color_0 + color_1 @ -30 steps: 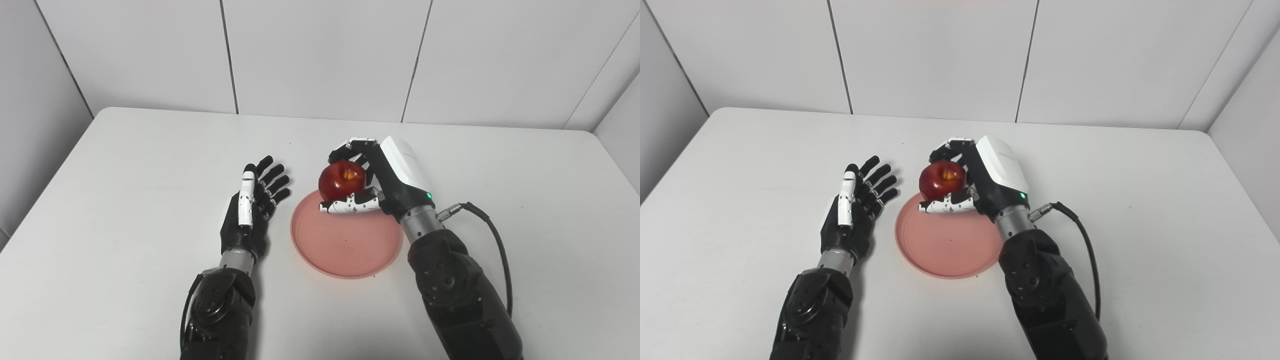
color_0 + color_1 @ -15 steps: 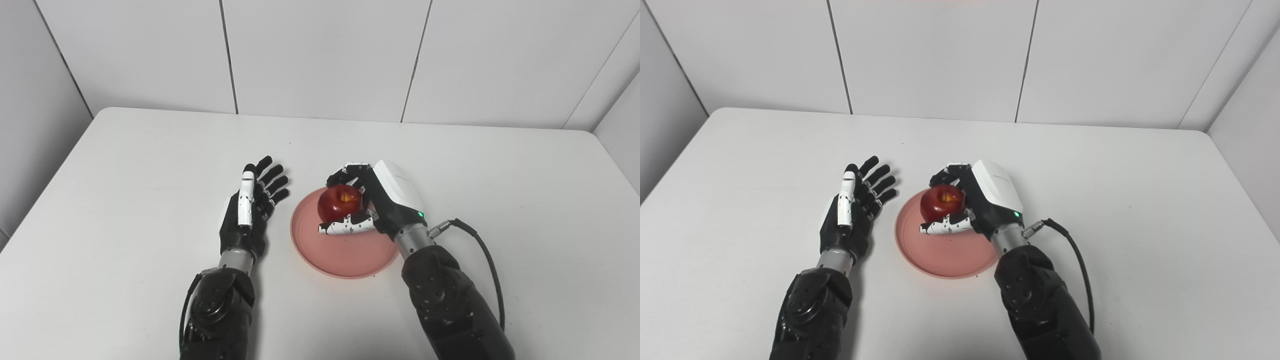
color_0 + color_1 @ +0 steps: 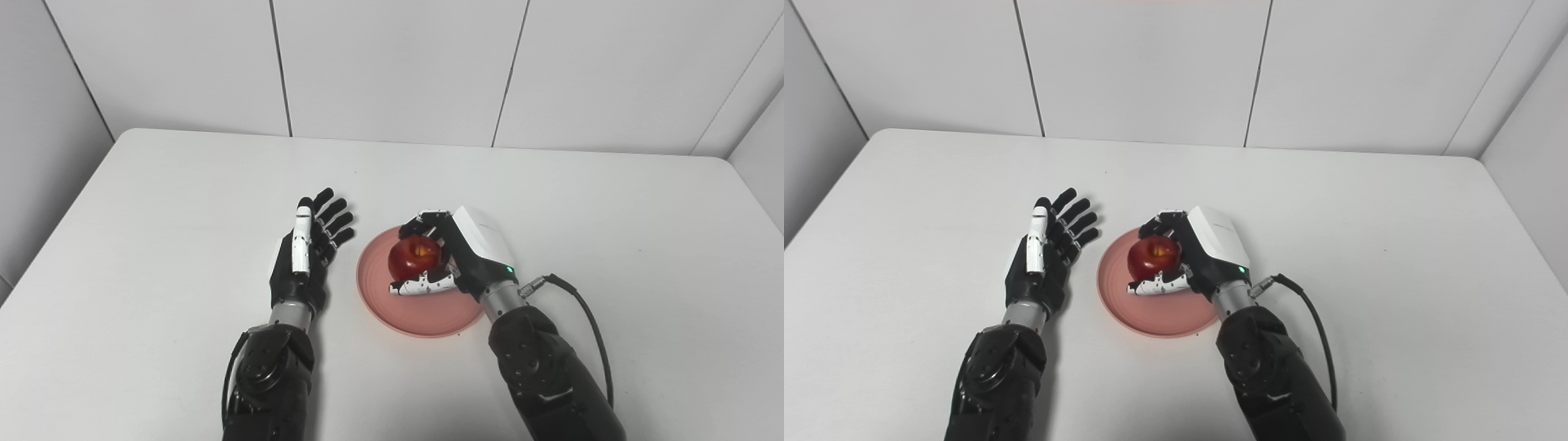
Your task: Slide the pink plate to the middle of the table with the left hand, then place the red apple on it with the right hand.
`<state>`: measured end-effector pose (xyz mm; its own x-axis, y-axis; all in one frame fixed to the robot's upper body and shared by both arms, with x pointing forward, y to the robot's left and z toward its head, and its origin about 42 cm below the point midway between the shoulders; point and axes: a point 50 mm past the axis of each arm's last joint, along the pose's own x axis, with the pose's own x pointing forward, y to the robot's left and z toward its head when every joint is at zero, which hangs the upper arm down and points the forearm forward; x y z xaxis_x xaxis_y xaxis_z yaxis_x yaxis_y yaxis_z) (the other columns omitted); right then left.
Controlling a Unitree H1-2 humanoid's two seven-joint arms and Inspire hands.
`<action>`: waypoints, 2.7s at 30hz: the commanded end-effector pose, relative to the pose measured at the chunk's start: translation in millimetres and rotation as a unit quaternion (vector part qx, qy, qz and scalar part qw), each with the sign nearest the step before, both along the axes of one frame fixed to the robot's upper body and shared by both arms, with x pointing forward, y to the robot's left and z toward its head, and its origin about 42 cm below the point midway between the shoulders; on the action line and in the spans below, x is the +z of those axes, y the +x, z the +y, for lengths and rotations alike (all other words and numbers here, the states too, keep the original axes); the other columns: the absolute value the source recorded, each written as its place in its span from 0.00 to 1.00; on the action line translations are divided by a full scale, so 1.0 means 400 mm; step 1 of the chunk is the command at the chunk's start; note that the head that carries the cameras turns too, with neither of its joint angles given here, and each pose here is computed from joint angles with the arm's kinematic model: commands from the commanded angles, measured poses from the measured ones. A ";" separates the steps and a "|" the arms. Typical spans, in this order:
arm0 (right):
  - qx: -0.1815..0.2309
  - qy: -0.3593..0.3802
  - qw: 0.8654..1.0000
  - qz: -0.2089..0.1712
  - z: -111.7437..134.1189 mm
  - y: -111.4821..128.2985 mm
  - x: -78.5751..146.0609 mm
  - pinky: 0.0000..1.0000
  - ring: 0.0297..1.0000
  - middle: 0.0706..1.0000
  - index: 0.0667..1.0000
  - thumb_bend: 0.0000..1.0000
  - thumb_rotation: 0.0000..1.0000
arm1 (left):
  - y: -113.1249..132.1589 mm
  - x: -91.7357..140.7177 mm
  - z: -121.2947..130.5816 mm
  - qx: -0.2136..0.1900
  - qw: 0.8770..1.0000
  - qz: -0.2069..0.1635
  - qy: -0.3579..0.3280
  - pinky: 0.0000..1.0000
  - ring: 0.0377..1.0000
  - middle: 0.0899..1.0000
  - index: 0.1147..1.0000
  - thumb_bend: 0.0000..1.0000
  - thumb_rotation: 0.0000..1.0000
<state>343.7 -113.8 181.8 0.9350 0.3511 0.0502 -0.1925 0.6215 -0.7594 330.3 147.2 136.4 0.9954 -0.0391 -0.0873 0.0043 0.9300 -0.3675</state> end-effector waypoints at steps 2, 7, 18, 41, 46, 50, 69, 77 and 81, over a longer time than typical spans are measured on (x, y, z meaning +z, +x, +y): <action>0.016 0.007 0.999 -0.035 0.017 0.010 0.035 0.30 0.36 0.38 0.49 0.52 0.00 | 0.008 0.018 -0.011 -0.001 1.000 -0.004 -0.004 0.81 0.81 0.82 0.81 0.40 1.00; 0.015 0.010 0.999 -0.029 0.018 0.009 0.033 0.28 0.35 0.38 0.50 0.52 0.00 | 0.008 0.019 -0.011 -0.003 1.000 -0.005 -0.001 0.81 0.82 0.82 0.81 0.40 1.00; 0.017 -0.007 1.000 -0.023 0.018 0.007 0.030 0.27 0.34 0.38 0.50 0.52 0.00 | 0.007 0.021 -0.011 -0.005 1.000 -0.005 -0.008 0.81 0.82 0.82 0.81 0.40 1.00; 0.021 -0.049 0.999 -0.007 0.022 -0.003 0.050 0.34 0.43 0.52 0.74 1.00 0.36 | 0.007 0.022 -0.009 -0.006 1.000 -0.005 -0.004 0.81 0.82 0.82 0.81 0.41 1.00; 0.027 -0.049 0.998 -0.009 0.020 -0.004 0.053 0.45 0.56 0.66 0.78 1.00 0.45 | 0.009 0.021 -0.009 -0.004 1.000 -0.005 -0.003 0.80 0.81 0.82 0.81 0.40 1.00; 0.031 -0.050 0.998 -0.012 0.013 -0.006 0.056 0.63 0.74 0.78 0.81 1.00 0.50 | 0.009 0.021 -0.009 -0.003 1.000 -0.006 -0.003 0.80 0.81 0.81 0.80 0.40 1.00; -0.001 -0.028 0.998 -0.049 -0.059 -0.010 0.122 0.79 0.89 0.90 0.94 1.00 0.69 | 0.007 0.014 0.002 -0.006 1.000 -0.007 -0.002 0.81 0.81 0.82 0.81 0.41 1.00; -0.037 0.027 0.995 -0.092 -0.120 -0.025 0.170 0.77 0.85 0.89 0.92 1.00 0.73 | 0.008 0.004 0.016 -0.012 1.000 -0.013 -0.004 0.83 0.82 0.83 0.82 0.40 1.00; -0.049 0.046 0.992 -0.107 -0.145 -0.025 0.180 0.76 0.85 0.89 0.91 1.00 0.74 | 0.008 0.002 0.020 -0.010 1.000 -0.009 -0.008 0.83 0.82 0.83 0.82 0.41 1.00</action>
<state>333.8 -171.6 235.2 0.9538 0.2400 0.1810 -0.0313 0.6782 -0.7342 330.9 157.1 134.3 0.9956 -0.0567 -0.0744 0.0256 0.9302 -0.3661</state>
